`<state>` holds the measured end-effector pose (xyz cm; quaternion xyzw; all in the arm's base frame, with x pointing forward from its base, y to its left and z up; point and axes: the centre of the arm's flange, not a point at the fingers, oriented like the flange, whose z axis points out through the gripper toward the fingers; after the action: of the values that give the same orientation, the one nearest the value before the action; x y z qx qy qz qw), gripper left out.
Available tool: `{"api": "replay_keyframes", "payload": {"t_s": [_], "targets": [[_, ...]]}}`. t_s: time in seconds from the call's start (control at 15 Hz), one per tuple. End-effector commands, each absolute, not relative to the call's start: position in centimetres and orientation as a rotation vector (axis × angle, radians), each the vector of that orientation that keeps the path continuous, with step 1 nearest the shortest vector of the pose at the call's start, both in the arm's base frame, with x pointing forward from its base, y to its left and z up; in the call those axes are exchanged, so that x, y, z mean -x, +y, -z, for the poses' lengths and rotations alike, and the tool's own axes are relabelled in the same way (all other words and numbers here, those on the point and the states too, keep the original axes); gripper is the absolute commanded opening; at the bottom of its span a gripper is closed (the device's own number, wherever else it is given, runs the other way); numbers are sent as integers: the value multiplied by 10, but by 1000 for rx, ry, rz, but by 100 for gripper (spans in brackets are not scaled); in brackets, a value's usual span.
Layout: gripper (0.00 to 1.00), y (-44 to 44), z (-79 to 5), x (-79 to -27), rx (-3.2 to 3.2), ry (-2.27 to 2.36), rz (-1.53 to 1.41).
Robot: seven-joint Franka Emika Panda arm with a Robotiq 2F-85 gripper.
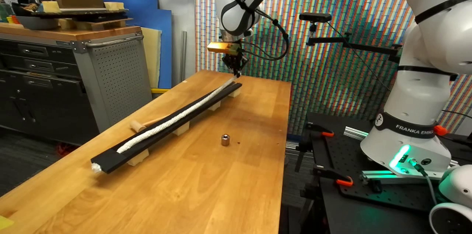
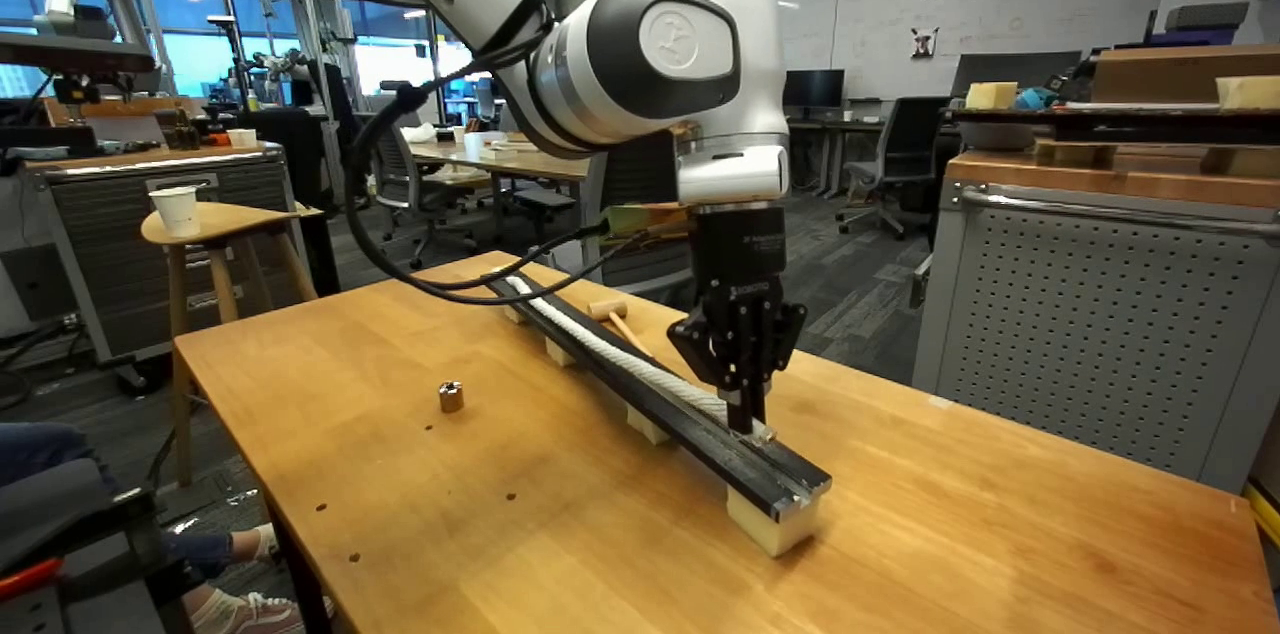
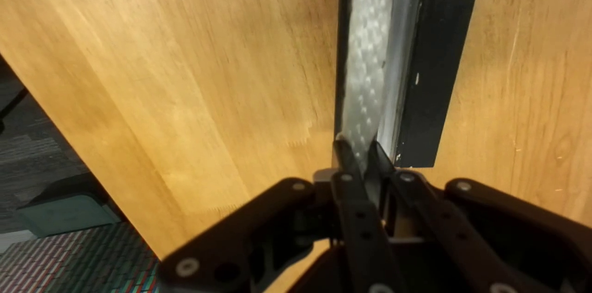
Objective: Align the rope along the middle of the black object
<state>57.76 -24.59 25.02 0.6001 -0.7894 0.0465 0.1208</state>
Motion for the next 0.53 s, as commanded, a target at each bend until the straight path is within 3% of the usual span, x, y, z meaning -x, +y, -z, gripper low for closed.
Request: {"api": "replay_keyframes", "payload": {"t_s": [0.0, 0.47], "targets": [[3, -255, -250, -582, -1706, -2331, -139], [3, -251, -234, -588, -1720, -2304, -119]]}}
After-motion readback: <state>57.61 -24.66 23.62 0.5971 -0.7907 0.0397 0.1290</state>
